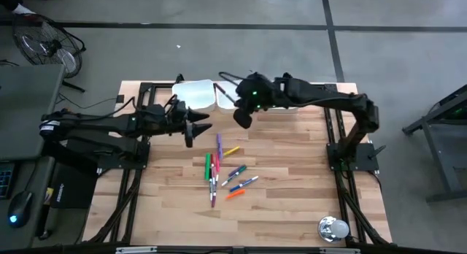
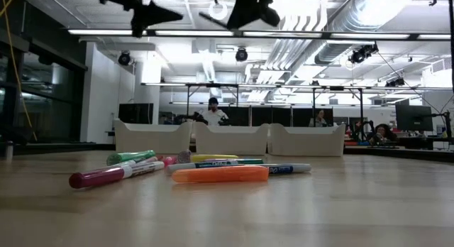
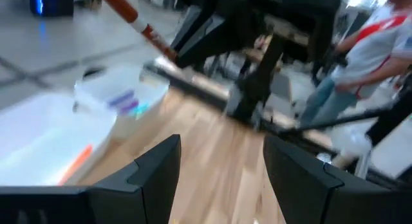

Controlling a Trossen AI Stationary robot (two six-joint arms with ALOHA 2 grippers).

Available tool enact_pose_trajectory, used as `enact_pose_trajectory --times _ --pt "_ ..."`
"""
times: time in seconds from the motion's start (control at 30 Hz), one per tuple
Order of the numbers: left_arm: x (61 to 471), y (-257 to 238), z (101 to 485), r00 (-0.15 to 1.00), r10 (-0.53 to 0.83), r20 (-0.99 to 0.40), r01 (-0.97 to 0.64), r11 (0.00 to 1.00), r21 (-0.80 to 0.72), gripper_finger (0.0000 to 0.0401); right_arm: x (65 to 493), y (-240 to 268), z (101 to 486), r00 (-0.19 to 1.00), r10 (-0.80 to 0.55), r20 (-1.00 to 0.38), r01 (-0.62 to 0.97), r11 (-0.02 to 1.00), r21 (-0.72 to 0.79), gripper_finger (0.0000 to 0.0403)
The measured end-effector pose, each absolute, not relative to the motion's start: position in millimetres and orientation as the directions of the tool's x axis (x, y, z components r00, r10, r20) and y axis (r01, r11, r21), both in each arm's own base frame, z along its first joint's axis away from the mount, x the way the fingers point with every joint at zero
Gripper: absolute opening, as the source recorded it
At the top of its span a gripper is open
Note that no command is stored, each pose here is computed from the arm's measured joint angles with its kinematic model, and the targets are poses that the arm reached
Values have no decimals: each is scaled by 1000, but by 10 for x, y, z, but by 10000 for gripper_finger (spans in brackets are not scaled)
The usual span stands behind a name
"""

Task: Pick & Place Markers
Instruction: Put the brown marker pen into the left white bin

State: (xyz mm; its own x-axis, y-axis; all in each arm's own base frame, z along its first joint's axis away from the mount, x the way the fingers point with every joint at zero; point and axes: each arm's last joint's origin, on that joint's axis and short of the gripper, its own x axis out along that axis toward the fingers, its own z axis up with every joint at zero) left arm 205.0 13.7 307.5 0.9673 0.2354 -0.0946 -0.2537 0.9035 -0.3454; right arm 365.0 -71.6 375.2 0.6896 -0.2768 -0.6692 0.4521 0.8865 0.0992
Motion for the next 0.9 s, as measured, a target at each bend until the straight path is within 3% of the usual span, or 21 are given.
enact_pose_trajectory --times 0.23,0.53,0.9 --pt "2314 165 3095 955 290 58 -258 912 -319 220 3498 -563 4018 765 -258 -590 387 916 101 12" --pt "2555 180 3054 930 311 198 -226 905 -359 220 3515 -312 4058 796 -201 -571 295 953 76 12" --pt "2631 183 3043 914 309 262 -198 905 -375 220 3522 -210 4059 805 -157 -572 234 970 63 12"
